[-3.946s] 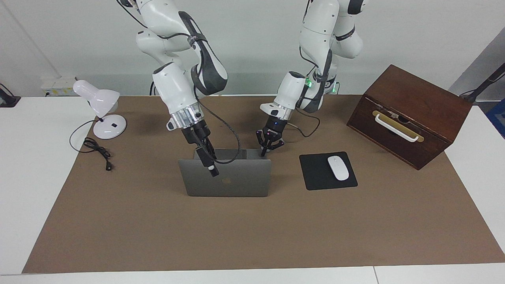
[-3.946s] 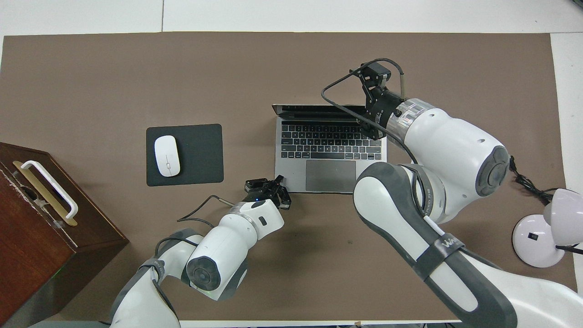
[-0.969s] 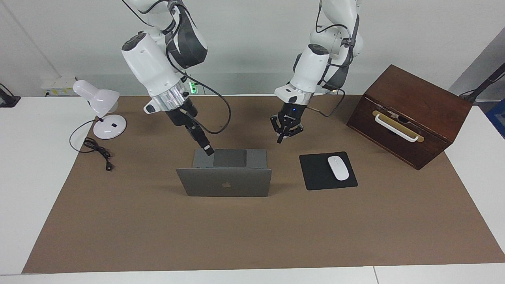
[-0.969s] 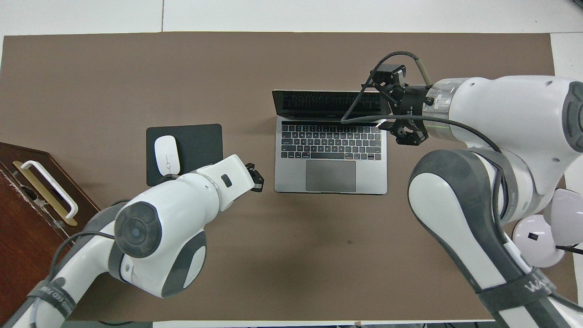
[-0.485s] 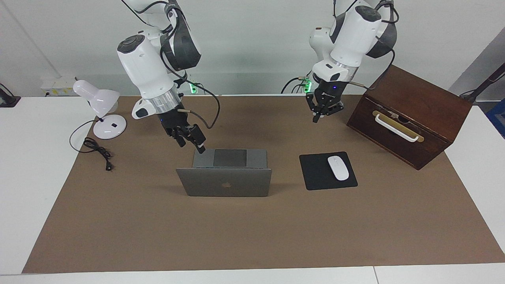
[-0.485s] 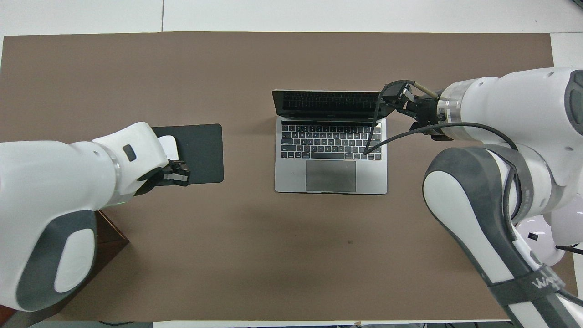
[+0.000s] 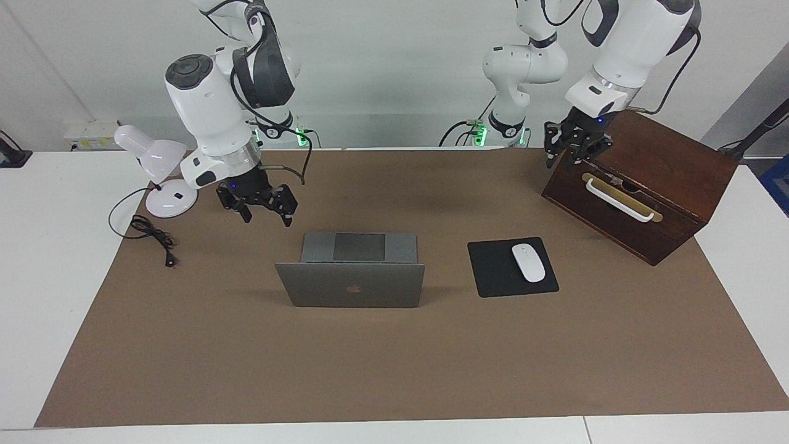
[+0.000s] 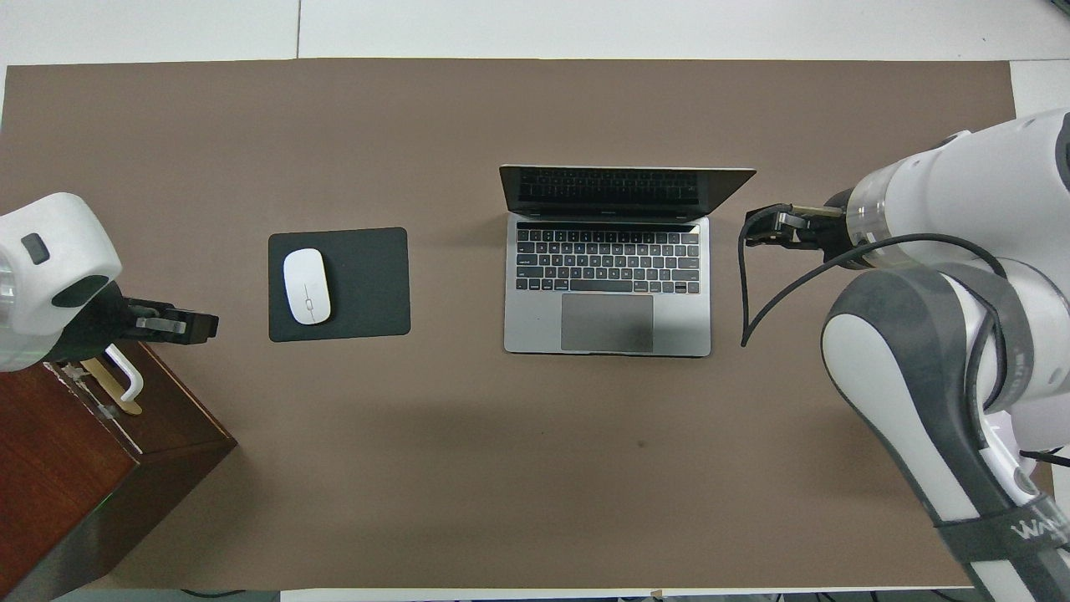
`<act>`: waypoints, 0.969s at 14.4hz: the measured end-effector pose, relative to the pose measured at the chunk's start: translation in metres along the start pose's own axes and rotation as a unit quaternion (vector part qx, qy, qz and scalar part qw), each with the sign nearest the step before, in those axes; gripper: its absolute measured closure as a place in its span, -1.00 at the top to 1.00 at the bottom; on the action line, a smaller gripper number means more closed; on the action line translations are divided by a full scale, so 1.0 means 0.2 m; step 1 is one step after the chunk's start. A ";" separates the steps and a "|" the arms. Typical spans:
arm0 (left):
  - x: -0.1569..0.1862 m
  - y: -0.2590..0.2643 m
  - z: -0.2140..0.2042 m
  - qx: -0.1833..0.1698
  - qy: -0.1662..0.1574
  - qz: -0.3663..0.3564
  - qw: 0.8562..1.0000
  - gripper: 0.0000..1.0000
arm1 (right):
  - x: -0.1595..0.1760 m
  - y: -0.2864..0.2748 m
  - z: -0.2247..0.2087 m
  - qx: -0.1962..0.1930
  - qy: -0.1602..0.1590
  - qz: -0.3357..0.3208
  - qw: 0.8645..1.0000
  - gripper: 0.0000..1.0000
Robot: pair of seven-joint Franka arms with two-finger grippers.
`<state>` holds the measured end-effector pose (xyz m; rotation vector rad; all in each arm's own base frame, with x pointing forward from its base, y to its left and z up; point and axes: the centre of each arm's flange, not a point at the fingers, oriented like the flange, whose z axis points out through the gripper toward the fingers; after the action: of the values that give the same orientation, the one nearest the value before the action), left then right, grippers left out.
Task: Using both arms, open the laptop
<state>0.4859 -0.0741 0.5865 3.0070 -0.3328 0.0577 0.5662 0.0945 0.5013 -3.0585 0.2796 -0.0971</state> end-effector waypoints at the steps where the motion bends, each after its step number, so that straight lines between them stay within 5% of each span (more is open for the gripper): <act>1: 0.00 -0.04 -0.01 0.001 0.001 -0.008 1.000 0.26 | -0.02 0.01 -0.02 -0.011 -0.005 -0.016 1.000 1.00; 4: -0.01 -0.14 -0.08 0.004 0.012 -0.029 0.999 0.94 | -0.09 0.03 -0.09 -0.029 -0.029 -0.045 0.998 1.00; 5: -0.01 -0.16 -0.10 0.005 0.015 -0.032 0.999 1.00 | -0.12 0.05 -0.11 -0.033 -0.037 -0.047 0.998 1.00; 9: -0.01 -0.20 -0.13 0.008 0.022 -0.048 0.999 1.00 | -0.21 0.07 -0.17 -0.045 -0.073 -0.055 0.995 1.00; 14: 0.03 -0.26 -0.29 0.061 0.043 -0.051 0.996 1.00 | -0.17 0.09 -0.31 -0.037 -0.048 -0.051 0.997 1.00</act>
<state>0.5009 -0.0175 0.6383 3.1241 -0.1724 0.2048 0.5261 0.0798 0.5607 -3.1390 0.1231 0.0557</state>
